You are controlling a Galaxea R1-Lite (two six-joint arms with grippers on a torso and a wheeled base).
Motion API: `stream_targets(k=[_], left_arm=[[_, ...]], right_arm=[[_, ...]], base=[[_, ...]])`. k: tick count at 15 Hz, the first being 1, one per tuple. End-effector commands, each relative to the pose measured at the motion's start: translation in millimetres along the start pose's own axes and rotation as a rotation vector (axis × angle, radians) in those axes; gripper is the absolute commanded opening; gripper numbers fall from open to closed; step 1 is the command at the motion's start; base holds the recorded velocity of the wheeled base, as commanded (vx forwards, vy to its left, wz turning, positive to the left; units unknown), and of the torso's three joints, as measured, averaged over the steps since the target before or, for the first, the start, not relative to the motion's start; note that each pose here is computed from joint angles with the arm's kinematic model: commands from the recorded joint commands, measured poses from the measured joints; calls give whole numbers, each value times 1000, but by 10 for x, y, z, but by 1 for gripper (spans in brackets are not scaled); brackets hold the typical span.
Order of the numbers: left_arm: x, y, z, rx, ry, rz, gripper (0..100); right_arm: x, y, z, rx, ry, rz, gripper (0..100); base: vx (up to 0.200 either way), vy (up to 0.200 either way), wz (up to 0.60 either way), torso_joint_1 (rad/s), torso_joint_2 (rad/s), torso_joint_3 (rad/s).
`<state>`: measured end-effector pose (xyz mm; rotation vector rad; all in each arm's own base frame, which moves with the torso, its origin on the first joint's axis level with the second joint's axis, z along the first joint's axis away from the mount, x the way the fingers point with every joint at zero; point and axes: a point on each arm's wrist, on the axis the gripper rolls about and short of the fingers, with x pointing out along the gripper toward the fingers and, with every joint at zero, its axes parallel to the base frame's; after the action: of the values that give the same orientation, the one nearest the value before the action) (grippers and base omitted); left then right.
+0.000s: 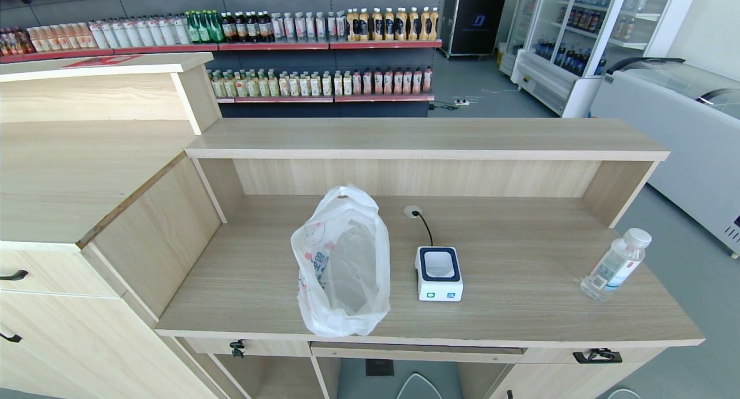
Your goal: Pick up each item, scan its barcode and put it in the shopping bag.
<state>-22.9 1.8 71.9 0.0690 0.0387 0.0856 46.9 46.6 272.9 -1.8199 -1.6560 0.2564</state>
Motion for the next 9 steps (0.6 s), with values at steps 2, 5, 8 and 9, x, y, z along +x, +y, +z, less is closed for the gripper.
stream_targets(k=[2, 5, 8, 9], left_arm=[[0, 0, 0, 0, 0, 1, 100], [0, 0, 0, 0, 0, 1, 100], [0, 0, 0, 0, 0, 1, 100], [0, 0, 0, 0, 0, 1, 100]], right_arm=[[118, 104, -150, 290, 170, 132, 0], [177, 128, -375, 736, 628, 209, 0], [112, 118, -496, 1006, 1131, 136, 0], [90, 200, -475, 1120, 1335, 102, 0]], base=[[0, 0, 0, 0, 0, 0], [0, 0, 0, 0, 0, 0], [0, 0, 0, 0, 0, 0], [0, 0, 0, 0, 0, 0]])
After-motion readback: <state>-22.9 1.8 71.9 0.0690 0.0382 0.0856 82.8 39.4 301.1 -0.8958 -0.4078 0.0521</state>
